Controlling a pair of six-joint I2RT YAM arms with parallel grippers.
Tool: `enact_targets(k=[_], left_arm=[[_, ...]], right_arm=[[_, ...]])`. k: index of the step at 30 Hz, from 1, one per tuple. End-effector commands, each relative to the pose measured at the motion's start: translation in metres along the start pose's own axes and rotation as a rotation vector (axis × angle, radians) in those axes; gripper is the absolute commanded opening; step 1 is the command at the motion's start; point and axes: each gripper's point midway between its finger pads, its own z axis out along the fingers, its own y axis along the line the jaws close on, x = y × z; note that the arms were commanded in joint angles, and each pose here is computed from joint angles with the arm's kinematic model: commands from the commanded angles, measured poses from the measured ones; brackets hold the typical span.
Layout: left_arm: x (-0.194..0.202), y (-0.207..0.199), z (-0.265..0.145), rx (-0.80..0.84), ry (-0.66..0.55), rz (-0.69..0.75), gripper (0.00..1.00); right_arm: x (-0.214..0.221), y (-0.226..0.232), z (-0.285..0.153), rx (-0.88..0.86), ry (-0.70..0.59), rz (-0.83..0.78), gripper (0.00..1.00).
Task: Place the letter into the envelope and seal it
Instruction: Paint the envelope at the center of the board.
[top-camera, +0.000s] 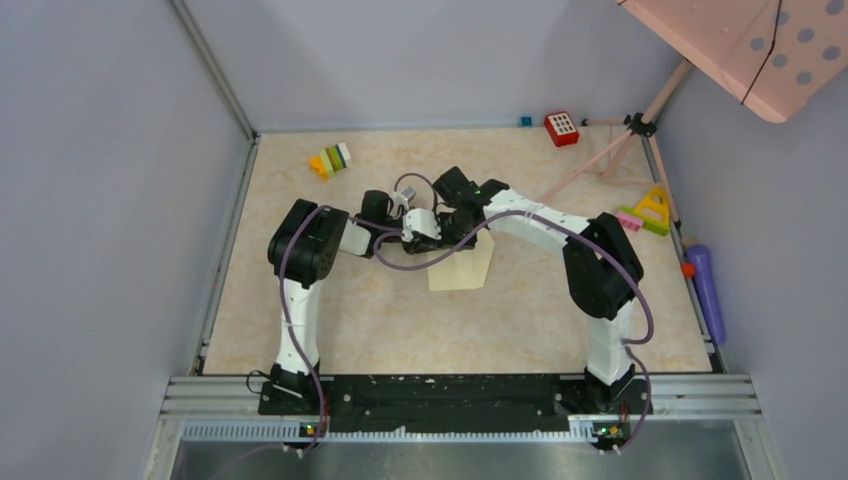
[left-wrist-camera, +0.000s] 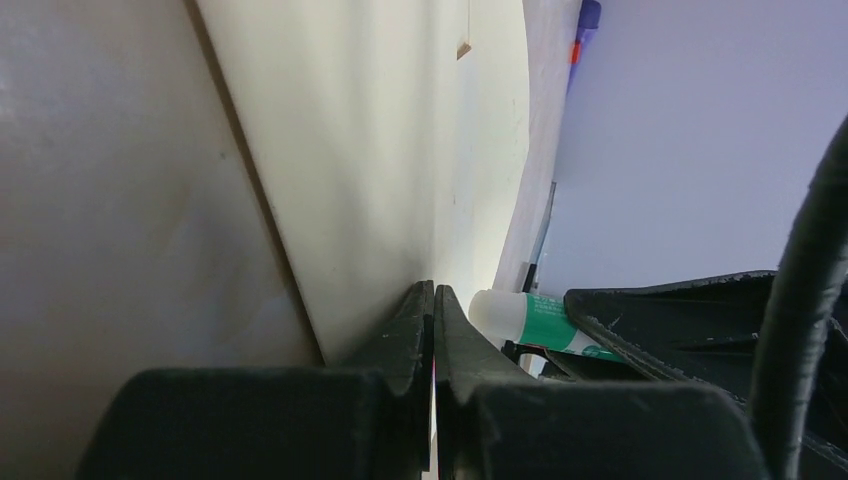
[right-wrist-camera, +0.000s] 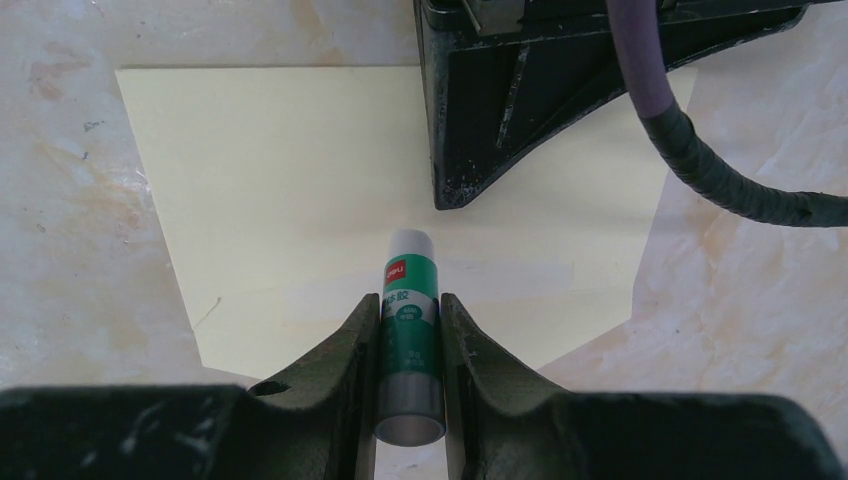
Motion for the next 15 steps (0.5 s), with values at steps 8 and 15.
enact_targets(k=[8,15], left_arm=[[0.014,0.038,0.01,-0.051,0.001,-0.091,0.0],[0.015,0.04,0.011,-0.061,0.002,-0.09,0.0]], right_arm=[[-0.004,-0.02,-0.013,0.044,-0.034,0.02,0.0],[0.001,-0.017,-0.005,0.023,-0.012,0.019,0.0]])
